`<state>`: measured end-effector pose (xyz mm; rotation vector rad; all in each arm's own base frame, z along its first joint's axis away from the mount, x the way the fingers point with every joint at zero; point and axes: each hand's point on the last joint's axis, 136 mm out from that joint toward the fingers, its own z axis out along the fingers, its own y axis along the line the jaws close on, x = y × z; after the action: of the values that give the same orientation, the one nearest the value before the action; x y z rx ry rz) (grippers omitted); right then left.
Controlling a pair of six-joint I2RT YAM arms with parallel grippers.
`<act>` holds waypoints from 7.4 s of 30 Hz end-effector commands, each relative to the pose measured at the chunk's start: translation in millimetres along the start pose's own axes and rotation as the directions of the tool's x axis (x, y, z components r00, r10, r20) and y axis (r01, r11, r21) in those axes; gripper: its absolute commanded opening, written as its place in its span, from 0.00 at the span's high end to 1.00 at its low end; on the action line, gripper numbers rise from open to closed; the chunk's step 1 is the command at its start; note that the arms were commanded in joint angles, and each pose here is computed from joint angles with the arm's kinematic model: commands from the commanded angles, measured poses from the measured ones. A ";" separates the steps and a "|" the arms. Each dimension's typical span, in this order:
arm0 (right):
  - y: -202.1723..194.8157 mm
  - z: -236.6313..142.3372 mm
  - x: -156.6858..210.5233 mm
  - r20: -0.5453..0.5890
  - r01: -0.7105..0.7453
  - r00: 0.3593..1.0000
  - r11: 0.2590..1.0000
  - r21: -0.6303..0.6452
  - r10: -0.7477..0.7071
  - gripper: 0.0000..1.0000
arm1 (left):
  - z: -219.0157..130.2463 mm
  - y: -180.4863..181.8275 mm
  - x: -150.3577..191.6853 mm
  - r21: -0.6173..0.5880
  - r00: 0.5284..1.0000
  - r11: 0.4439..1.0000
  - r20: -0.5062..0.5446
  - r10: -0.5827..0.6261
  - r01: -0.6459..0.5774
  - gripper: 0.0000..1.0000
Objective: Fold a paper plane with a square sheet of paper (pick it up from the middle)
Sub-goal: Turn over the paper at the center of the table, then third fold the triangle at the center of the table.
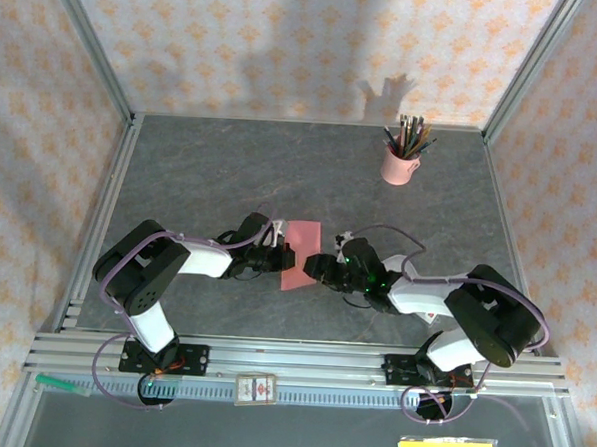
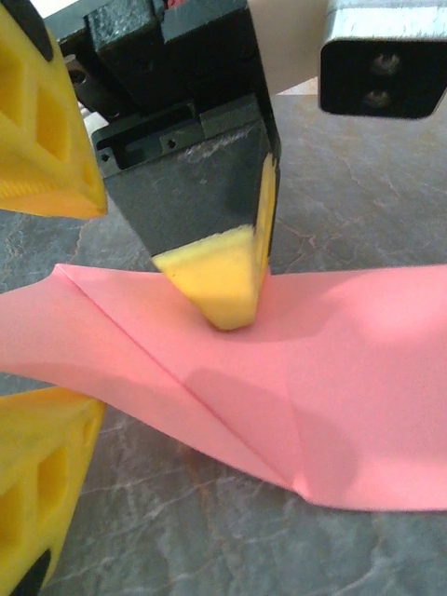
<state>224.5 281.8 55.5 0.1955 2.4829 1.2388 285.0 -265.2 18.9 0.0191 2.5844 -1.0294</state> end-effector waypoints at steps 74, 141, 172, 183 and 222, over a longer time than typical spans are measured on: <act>18.1 -23.0 27.7 -0.414 0.704 0.700 0.660 0.263 -0.581 1.00 | -113.9 8.0 -66.3 0.034 0.944 0.984 0.278 -0.179 0.176 0.66; 39.6 8.0 66.1 -0.360 0.726 0.638 0.688 -0.017 -0.681 0.90 | -2.4 10.3 -15.4 -0.033 0.984 0.984 -0.035 -0.175 0.174 0.88; 22.0 8.4 27.9 -0.353 0.681 0.698 0.730 0.058 -0.623 0.99 | 5.0 35.6 -0.9 -0.113 0.986 0.984 -0.074 -0.147 0.138 0.89; 3.5 11.0 22.8 -0.388 0.685 0.698 0.719 0.117 -0.602 1.00 | 5.1 34.9 -1.9 -0.113 0.987 0.985 -0.077 -0.143 0.134 0.89; -25.0 4.2 13.5 -0.401 0.648 0.742 0.726 0.228 -0.537 1.00 | 5.2 40.0 2.9 -0.132 0.987 0.984 -0.091 -0.131 0.118 0.88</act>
<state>212.8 283.8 31.7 -0.7713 2.6517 0.6150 299.7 -258.8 17.3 -0.0858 2.6634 -1.0542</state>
